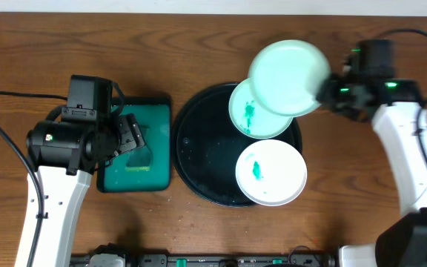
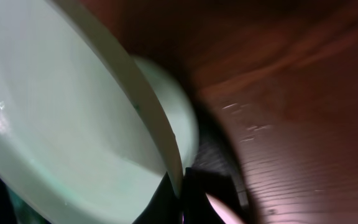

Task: Clean dirty plates on tray and stack at the side
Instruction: 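Carry the light green plate right and set it on the table, then open the right gripper and pull back from the placed plate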

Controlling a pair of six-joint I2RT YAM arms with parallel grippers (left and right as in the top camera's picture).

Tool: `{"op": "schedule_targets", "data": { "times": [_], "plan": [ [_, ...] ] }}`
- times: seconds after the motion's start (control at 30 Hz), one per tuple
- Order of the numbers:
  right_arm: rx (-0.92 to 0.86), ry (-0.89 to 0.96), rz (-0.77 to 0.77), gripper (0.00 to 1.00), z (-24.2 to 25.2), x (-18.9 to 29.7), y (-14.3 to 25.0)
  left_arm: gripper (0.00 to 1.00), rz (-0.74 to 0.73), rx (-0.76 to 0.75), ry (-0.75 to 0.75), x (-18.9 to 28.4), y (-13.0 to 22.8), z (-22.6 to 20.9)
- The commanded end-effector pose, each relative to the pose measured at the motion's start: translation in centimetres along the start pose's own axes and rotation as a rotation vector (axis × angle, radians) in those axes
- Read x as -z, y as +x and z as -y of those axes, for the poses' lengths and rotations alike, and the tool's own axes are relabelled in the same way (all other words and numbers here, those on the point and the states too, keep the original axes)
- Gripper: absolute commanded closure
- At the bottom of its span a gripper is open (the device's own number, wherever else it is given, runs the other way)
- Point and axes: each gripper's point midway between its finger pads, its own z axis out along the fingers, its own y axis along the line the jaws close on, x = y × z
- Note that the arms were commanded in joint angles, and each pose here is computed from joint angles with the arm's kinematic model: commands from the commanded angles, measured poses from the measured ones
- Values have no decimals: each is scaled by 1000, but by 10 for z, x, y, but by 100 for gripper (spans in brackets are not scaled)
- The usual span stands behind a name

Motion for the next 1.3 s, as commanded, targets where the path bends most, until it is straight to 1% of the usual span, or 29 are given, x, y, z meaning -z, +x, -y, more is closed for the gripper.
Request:
{"op": "schedule_targets", "data": {
  "times": [0.0,0.17,0.33,0.53,0.67,0.7,0.77,0.97,1.07,1.17,1.2,1.27],
  "plan": [
    [-86,-26,-14,99,28,3,-18,19,-5,1,-13,-2,0,-2],
    [-235,46,-25,99,91,-6,-37,18,-5,1,-12,-2,0,-2],
    [-354,99,-59,99,149,-25,-45,19,-5,1,-12,-2,0,-2],
    [-460,141,-130,99,194,-53,-37,19,-5,1,-13,-2,0,-2],
    [-484,153,-155,99,215,-64,-33,19,-5,1,-13,-2,0,-2],
    [-485,154,-156,99,218,-65,-33,19,-5,1,-13,-2,0,-2],
    [-476,154,-155,95,222,-65,-34,19,-5,1,-12,-2,0,-2],
    [-438,149,-155,82,221,-62,-34,19,-6,1,-13,-2,0,-2],
    [-425,126,-162,80,216,-58,-33,19,-6,1,-13,-2,0,-2],
    [-346,55,-146,79,200,-49,-39,19,-6,1,-13,-2,0,-2],
    [-287,12,-126,77,187,-41,-44,19,-6,1,-13,-2,0,-2],
    [-235,-23,-91,76,171,-28,-50,19,-6,1,-13,-2,0,-2]
  ]
}}
